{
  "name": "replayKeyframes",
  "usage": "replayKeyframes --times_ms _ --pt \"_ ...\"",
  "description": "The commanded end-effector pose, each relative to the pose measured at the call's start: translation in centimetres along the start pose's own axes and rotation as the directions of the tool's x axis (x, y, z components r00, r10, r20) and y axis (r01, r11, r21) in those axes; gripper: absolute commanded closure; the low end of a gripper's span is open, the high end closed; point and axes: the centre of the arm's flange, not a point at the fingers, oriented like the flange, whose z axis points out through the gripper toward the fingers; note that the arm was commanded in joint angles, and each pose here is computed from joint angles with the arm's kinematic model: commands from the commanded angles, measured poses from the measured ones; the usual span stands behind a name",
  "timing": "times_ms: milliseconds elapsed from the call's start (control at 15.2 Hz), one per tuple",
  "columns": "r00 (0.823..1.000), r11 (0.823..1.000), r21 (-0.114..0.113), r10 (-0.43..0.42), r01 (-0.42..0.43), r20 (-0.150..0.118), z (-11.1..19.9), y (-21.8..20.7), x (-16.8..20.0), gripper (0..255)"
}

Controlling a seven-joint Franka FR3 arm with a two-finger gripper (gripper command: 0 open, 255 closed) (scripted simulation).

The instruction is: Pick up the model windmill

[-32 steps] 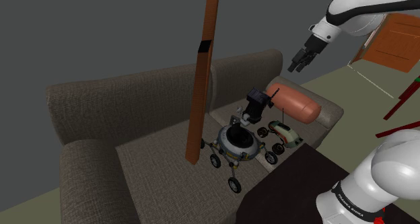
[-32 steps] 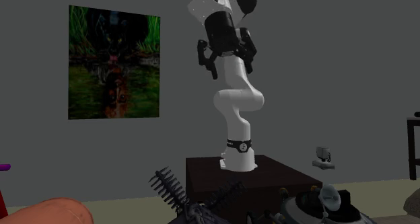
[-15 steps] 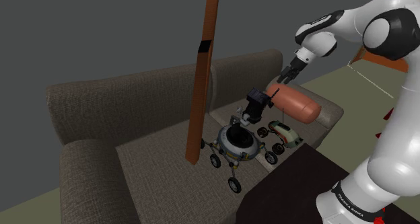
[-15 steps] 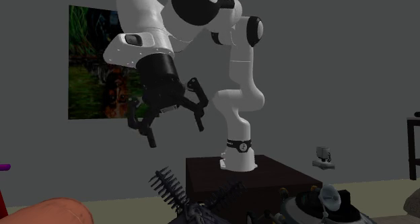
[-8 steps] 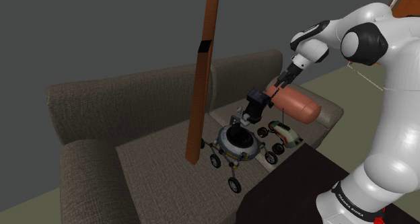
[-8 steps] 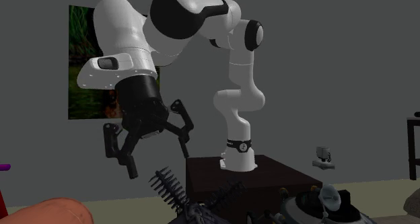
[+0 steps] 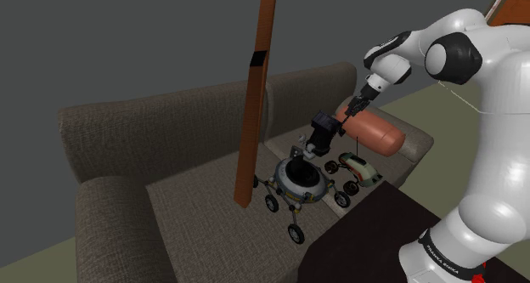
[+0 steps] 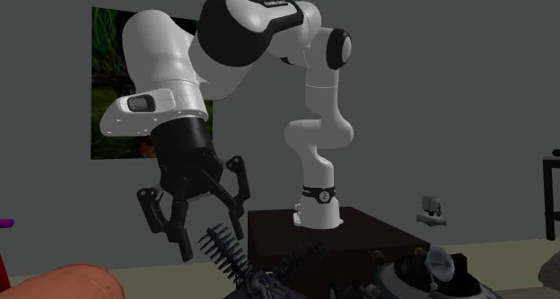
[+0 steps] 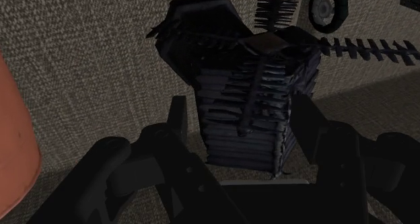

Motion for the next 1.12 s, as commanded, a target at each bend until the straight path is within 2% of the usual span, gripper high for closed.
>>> replayKeyframes --times_ms 0,396,1056 --pt "1.000 1.000 0.001 0.000 0.000 0.002 0.2 0.0 0.0 255" --pt "1.000 1.000 0.001 0.000 0.000 0.002 0.1 0.0 0.0 255" --pt "1.000 1.000 0.001 0.000 0.000 0.002 -4.7 -1.8 1.0 255"
